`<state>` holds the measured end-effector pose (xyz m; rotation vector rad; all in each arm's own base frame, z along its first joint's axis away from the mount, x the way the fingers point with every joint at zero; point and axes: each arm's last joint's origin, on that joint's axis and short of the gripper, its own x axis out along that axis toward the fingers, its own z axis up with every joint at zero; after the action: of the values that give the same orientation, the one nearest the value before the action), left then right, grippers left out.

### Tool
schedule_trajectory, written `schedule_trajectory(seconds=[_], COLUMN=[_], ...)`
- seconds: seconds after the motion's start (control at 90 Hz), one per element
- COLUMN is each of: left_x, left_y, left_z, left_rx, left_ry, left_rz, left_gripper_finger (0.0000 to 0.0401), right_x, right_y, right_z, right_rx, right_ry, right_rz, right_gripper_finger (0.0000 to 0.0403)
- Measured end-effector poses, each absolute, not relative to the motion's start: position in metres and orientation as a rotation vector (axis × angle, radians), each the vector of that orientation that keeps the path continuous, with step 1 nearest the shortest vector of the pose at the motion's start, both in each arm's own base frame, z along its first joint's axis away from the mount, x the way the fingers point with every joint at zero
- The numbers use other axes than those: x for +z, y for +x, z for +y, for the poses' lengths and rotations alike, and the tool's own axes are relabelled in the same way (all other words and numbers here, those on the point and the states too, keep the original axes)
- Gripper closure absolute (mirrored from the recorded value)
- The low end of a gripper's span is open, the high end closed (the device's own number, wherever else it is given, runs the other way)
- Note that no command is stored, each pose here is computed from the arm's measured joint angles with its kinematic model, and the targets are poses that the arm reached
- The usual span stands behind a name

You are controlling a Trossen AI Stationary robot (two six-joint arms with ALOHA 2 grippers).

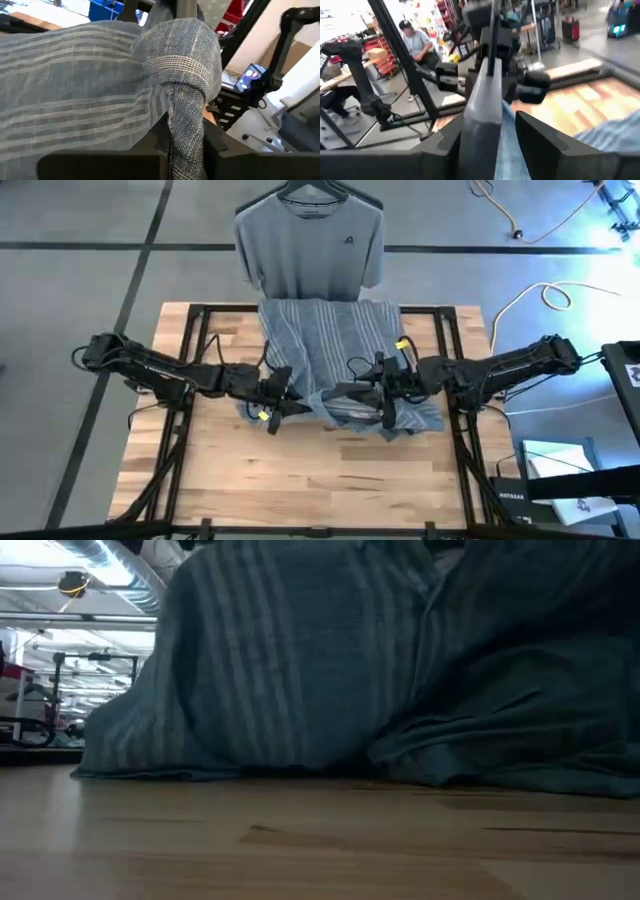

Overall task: Unhang clothes
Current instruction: Unhang the polo shirt, then remove the polo shirt from the hanger

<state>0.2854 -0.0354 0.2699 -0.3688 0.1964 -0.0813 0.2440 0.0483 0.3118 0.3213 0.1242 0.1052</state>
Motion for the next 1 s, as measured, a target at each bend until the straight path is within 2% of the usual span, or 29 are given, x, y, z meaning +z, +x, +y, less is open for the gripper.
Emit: schedule_trajectory(seconds=[0.089, 0.489, 0.633, 0.833, 1.0], left_x=[0.271, 0.290, 0.304, 0.313, 0.313], left_y=[0.286, 0.273, 0.251, 0.221, 0.210], left_z=[-0.034, -0.011, 0.002, 0.013, 0.018], left_rx=[-0.078, -0.090, -0.106, -0.081, -0.038], left_ry=[-0.350, -0.353, -0.373, -0.425, -0.450], left_rz=[0.183, 0.125, 0.148, 0.216, 0.256], left_gripper_finger=[0.0363, 0.0296, 0.0290, 0.0289, 0.0289], right_x=[0.317, 0.326, 0.330, 0.353, 0.374], right_y=[0.245, 0.235, 0.223, 0.197, 0.186], right_z=[0.044, 0.035, 0.026, 0.013, 0.008], right_rx=[0.150, 0.115, 0.082, 0.107, 0.122], right_ry=[0.317, 0.325, 0.304, 0.303, 0.281], right_rz=[0.090, 0.070, 0.093, -0.008, 0.019], right_gripper_finger=[0.0296, 0.0297, 0.0297, 0.0297, 0.0297])
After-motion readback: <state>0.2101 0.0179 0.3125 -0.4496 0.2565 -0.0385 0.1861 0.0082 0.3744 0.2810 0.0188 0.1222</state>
